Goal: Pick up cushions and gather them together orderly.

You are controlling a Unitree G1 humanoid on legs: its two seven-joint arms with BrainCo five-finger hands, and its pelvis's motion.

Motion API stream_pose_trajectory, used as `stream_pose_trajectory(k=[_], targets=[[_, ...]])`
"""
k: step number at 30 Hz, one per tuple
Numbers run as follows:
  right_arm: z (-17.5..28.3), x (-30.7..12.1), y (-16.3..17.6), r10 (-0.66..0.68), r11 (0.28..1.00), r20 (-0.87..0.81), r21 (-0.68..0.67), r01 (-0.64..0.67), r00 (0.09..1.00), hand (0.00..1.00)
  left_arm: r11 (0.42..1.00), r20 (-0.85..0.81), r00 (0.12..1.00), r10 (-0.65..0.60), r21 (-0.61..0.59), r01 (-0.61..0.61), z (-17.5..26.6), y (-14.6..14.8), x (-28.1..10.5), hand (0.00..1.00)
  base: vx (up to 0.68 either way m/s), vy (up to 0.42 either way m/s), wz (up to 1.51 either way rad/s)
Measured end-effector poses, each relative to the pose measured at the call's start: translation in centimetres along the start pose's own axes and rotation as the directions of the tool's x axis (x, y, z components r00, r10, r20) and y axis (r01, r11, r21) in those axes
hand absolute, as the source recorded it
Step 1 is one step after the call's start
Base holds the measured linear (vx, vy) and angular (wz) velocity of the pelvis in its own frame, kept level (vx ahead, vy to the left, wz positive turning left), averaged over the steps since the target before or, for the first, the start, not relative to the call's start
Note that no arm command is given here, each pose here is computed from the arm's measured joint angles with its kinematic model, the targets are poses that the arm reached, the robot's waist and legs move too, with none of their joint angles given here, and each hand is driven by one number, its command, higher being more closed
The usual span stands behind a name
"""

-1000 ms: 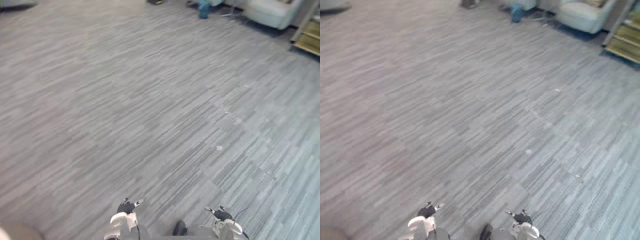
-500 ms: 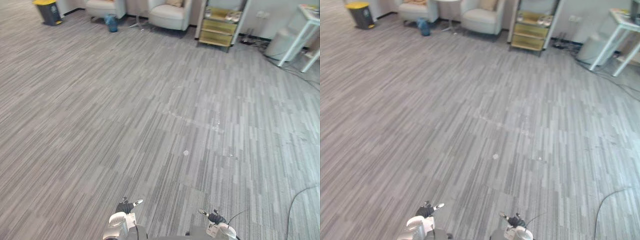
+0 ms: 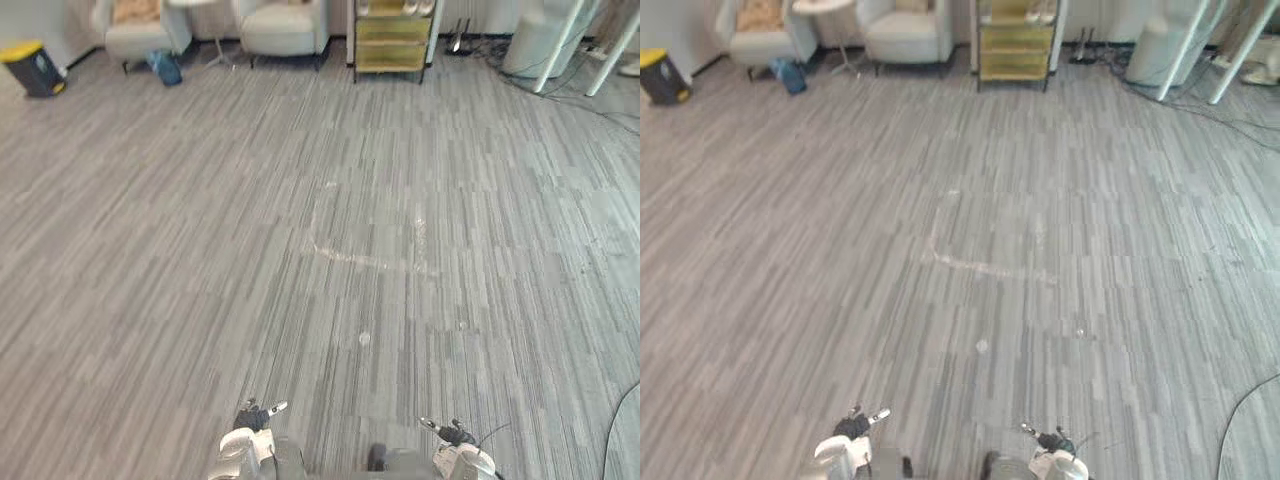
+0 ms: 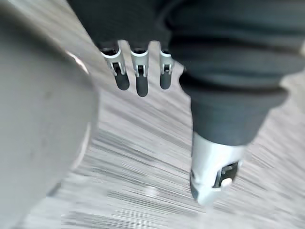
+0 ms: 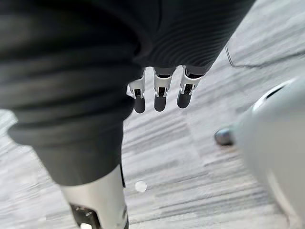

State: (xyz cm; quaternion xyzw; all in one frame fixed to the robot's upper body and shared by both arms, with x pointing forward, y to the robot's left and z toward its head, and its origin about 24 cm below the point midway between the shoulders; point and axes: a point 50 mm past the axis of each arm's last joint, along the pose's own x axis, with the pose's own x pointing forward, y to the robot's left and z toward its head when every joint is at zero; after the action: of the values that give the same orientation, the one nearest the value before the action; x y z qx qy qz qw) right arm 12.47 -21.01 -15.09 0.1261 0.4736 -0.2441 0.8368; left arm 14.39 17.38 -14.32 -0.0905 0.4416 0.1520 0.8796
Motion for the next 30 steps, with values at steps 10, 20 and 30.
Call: stream_pose_trajectory(k=[10,20,30], targets=[[-1.8,-0.3,-0.2,-0.006,1.000,-0.066,-0.018,0.004,0.998,0.00,0.999,-0.026,0.999,0.038,0.034,-0.037,-0.5,1.8,-0.1,0.00,0.64,0.148,-0.32],[-2.8,-0.6,-3.0,-0.081,0.996,-0.078,0.032,0.084,0.994,0.00,0.997,-0.079,0.997,-0.011,0.080,0.018,-1.5,0.2,0.0,0.00,0.51,-0.084,0.28],[-1.6,-0.4,-2.0,-0.054,0.998,-0.038,0.015,0.055,0.998,0.00,1.000,-0.016,1.000,-0.026,-0.002,0.026,-0.7,-0.7,-0.3,0.00,0.41,-0.184,0.35]])
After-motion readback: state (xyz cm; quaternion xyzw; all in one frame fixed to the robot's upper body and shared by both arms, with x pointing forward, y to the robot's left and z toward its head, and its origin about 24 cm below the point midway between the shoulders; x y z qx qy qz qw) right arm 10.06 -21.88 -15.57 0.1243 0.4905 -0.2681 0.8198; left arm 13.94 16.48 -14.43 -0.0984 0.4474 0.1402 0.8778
